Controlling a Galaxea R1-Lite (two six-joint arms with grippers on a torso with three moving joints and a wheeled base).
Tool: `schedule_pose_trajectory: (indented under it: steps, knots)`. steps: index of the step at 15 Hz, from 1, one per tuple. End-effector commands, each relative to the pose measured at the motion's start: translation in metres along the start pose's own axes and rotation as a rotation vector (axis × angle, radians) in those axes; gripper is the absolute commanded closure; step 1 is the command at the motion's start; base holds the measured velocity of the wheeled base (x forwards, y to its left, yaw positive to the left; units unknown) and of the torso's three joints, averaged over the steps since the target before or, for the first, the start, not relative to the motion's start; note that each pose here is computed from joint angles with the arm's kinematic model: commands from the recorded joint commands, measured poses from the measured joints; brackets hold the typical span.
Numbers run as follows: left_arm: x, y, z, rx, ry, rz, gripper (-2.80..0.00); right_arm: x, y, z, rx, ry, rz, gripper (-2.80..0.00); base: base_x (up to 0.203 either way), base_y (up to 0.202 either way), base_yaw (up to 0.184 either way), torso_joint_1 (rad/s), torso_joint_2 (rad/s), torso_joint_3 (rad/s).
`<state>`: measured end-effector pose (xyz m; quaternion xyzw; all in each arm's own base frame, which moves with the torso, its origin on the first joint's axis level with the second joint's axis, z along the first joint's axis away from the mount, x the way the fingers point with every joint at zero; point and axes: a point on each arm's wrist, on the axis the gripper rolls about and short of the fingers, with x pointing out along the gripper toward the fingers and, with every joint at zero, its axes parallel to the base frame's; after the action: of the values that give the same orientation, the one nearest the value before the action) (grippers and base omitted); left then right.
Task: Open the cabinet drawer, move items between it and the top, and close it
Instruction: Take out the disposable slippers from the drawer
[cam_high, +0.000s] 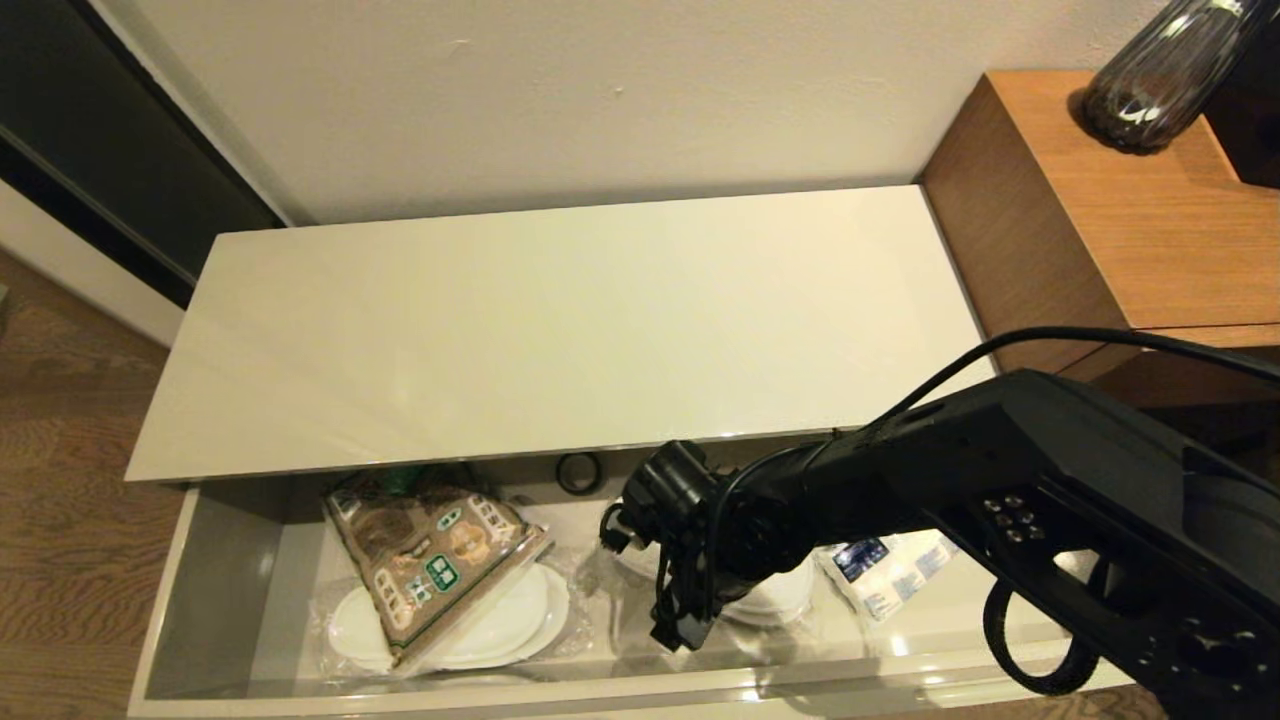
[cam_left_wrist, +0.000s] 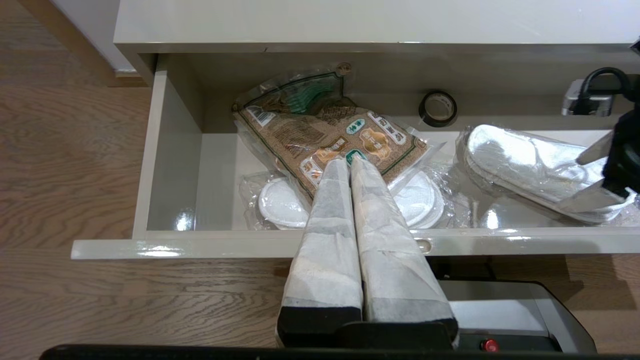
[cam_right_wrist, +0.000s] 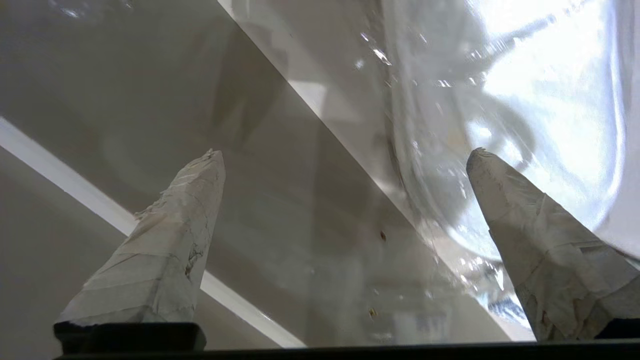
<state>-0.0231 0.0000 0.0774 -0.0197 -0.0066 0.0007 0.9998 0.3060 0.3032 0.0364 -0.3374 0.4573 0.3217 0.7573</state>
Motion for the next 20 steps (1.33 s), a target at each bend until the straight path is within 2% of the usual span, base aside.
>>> schedule_pose_trajectory:
  steps: [1,10,20]
  knots:
    - [0.000,0.000,0.000,-0.001,0.001,0.000,0.00,-0.006,-0.008,-0.002,0.015,0.000,-0.008,-2.80,0.000,0.000,0.000,0.000,0.00,0.000]
    - [0.000,0.000,0.000,-0.001,0.001,0.000,0.00,-0.015,-0.022,-0.021,0.057,0.034,-0.016,-2.80,0.000,0.000,0.000,0.000,0.00,0.000]
    - [0.000,0.000,0.000,-0.001,0.001,-0.002,0.00,-0.015,-0.032,-0.022,0.081,0.029,-0.025,-2.80,0.000,0.000,0.000,0.000,0.00,0.000]
